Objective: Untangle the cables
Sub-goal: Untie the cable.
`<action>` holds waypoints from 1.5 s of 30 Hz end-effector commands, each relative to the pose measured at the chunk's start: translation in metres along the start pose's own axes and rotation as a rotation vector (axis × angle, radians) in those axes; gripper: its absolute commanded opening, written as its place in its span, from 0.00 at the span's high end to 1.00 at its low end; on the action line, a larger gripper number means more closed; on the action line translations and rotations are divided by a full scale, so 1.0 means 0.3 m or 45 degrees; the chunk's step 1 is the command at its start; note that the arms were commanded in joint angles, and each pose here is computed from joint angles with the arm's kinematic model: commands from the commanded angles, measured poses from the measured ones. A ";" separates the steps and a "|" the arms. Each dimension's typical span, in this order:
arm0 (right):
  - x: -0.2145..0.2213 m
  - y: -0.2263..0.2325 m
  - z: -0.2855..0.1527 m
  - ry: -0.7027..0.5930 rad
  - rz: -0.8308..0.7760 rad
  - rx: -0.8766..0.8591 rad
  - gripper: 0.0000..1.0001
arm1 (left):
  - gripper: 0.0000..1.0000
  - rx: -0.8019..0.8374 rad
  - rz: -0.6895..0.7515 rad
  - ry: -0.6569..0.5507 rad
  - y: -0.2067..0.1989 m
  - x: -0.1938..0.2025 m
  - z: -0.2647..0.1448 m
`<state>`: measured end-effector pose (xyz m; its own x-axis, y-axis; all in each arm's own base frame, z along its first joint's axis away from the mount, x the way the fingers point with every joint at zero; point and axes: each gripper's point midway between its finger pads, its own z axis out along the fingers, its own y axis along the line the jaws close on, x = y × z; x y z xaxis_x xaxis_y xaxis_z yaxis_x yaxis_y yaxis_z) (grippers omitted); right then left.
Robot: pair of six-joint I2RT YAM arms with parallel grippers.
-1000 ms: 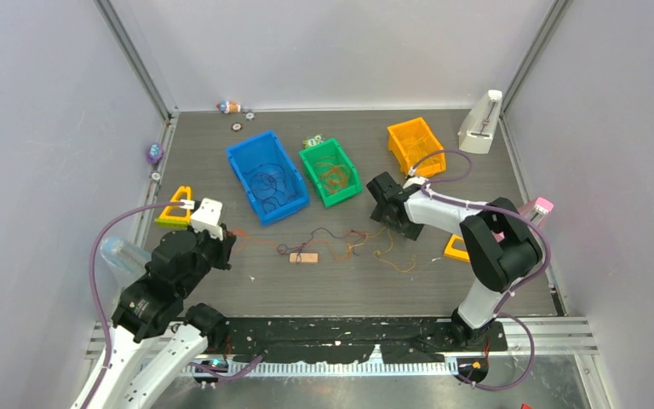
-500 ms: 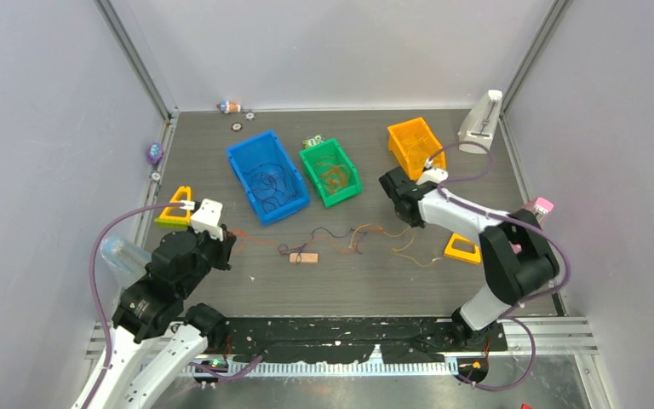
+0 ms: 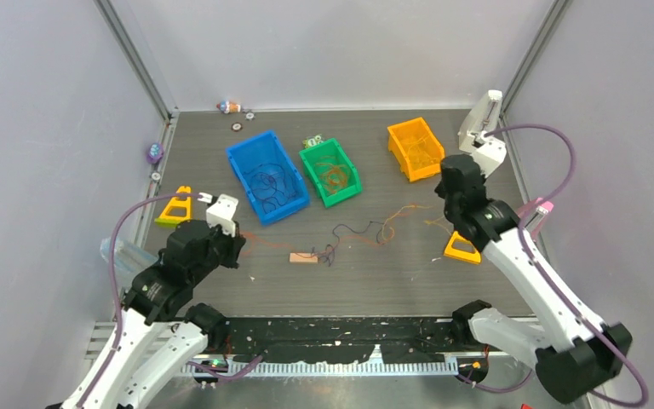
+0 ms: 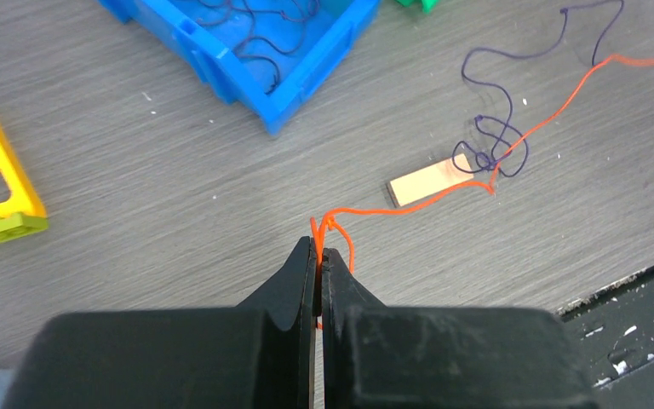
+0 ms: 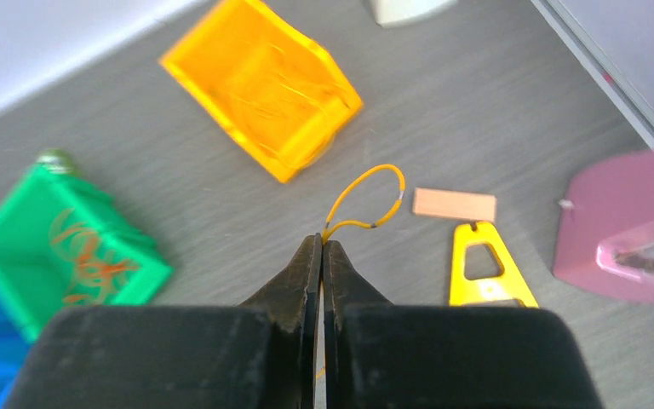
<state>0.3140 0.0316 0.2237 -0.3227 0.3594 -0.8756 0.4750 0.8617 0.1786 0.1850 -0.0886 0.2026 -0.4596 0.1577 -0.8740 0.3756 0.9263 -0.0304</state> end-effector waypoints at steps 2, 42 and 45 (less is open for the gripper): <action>-0.229 0.140 -0.178 -0.219 -0.003 -0.456 0.94 | 0.96 0.120 0.004 0.090 -0.062 -0.004 0.042; -0.477 0.371 -0.704 -0.208 -0.011 -1.351 0.95 | 0.00 0.816 0.230 -0.443 -0.765 -0.270 0.371; -0.479 0.372 -0.701 -0.205 -0.004 -1.345 0.95 | 0.01 0.927 0.269 -0.423 -0.848 -0.255 0.381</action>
<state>0.2489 0.1511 0.4397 -0.2135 0.3383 -0.9165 -0.4694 0.7872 0.4000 0.2214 -0.3364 0.1769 -0.2308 0.1830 -0.9557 0.8355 0.5406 -0.0982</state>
